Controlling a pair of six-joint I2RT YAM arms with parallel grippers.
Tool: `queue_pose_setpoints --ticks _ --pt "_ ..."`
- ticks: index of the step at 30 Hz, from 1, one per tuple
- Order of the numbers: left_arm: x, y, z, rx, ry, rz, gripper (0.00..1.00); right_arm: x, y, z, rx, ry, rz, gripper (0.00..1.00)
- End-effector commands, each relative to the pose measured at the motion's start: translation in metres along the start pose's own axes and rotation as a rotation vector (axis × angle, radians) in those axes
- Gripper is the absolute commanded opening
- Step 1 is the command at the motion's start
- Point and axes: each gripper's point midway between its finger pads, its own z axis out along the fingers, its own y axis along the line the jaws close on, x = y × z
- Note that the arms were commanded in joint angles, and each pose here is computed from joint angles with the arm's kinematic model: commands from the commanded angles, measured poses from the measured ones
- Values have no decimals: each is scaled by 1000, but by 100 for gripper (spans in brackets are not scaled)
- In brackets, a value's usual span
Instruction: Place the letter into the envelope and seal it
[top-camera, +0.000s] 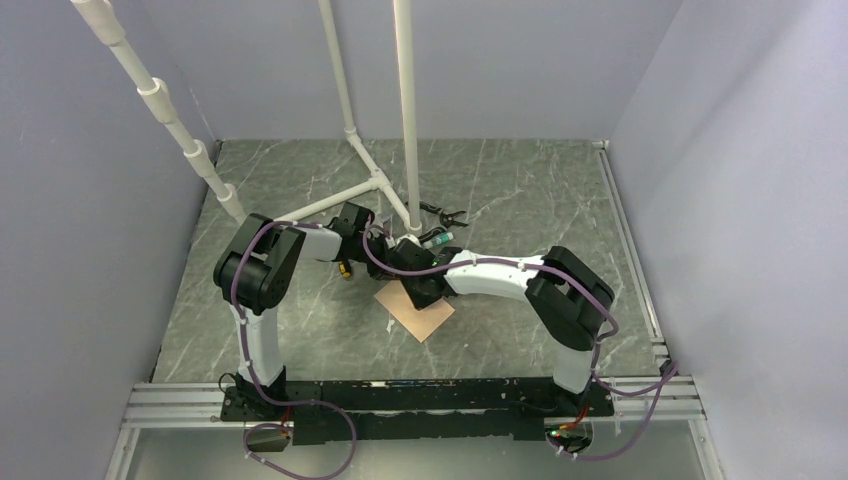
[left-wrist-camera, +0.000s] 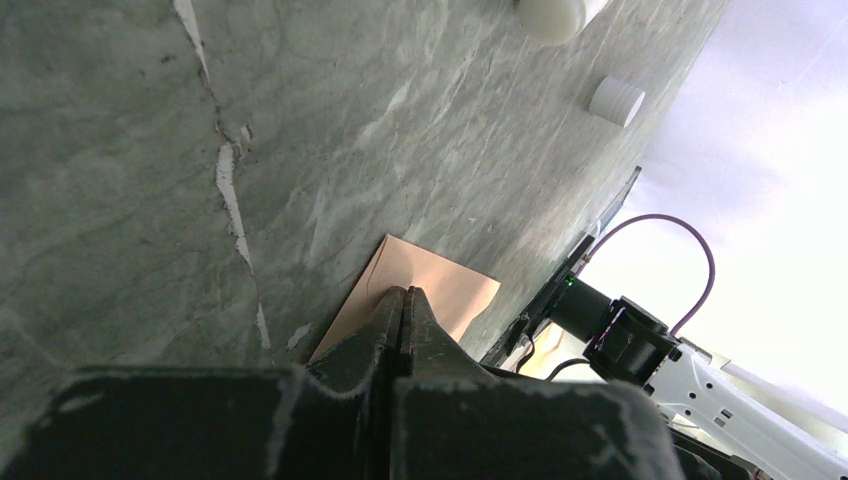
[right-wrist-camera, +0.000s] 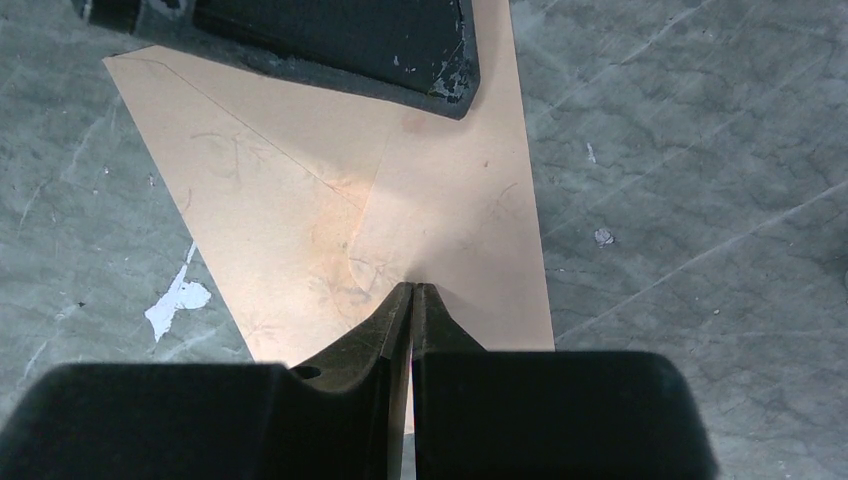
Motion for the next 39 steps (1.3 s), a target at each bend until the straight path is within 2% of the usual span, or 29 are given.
queue_pose_setpoints --ticks 1,6,11,15,21,39 --pt "20 62 8 -216 26 -56 3 17 -5 -12 23 72 -24 8" --pt "19 62 8 -214 27 -57 3 -22 -3 -28 31 -27 -6 9" --pt "18 62 9 -214 26 -56 3 -52 -2 -24 24 -99 33 11" --pt "18 62 9 -214 27 -57 3 -59 0 -12 21 -94 34 11" --pt "18 62 9 -215 26 -57 3 -51 3 -1 6 -61 26 12" --pt "15 63 10 -224 25 -55 3 26 3 1 -49 112 8 9"
